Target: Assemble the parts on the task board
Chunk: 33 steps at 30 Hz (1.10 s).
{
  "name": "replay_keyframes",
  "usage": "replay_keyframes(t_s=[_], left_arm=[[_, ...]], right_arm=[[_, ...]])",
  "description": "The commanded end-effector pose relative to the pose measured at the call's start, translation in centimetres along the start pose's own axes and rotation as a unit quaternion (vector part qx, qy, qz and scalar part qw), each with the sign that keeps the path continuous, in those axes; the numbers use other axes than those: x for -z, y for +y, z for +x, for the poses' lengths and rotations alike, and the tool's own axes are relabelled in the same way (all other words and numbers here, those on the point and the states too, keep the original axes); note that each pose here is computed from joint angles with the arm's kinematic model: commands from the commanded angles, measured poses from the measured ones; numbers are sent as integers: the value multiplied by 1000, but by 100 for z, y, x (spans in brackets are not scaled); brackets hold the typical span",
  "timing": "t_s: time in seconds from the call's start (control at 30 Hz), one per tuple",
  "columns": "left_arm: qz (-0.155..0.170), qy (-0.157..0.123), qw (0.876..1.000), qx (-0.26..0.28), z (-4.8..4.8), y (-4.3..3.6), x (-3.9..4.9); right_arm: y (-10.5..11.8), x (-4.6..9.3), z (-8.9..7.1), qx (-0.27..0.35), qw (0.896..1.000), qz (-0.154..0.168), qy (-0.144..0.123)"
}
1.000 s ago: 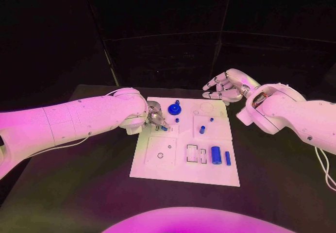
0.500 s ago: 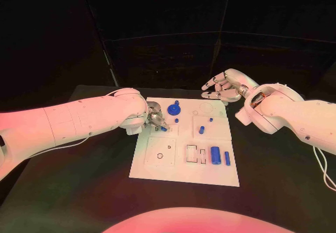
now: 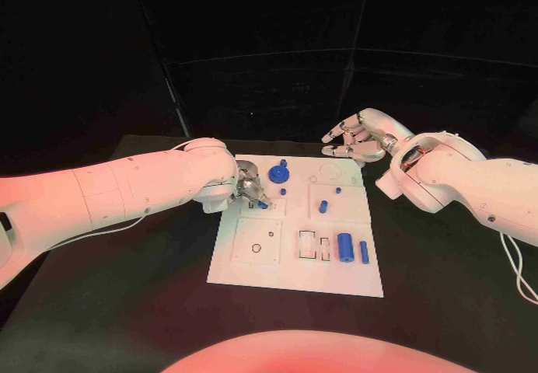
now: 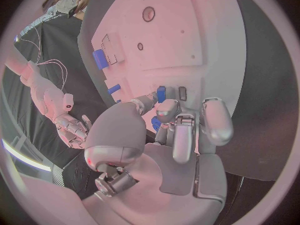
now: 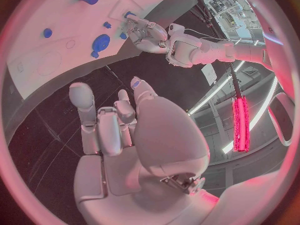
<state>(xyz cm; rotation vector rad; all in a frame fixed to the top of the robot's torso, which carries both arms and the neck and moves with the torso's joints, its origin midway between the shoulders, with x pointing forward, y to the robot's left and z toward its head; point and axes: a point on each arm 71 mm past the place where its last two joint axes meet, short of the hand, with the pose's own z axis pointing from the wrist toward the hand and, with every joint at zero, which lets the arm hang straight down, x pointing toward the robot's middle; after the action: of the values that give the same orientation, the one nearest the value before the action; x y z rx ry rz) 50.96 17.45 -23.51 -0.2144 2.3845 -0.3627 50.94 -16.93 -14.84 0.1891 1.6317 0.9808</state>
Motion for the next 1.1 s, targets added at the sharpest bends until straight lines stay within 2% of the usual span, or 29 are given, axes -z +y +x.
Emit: replay_keyframes(t_s=[0.03,0.47,1.1], left_arm=[[-15,26,999,-19,72,28,-26],[-23,12,1000,-11,19,30,-60],[-22,8,1000,-10,3,1,-82]], right_arm=[[19,-5,-8,0,1000,-6,-3],[22,-16,-1,0,1000,-6,-2],[8,-3,-12,1,1000,-4,-2]])
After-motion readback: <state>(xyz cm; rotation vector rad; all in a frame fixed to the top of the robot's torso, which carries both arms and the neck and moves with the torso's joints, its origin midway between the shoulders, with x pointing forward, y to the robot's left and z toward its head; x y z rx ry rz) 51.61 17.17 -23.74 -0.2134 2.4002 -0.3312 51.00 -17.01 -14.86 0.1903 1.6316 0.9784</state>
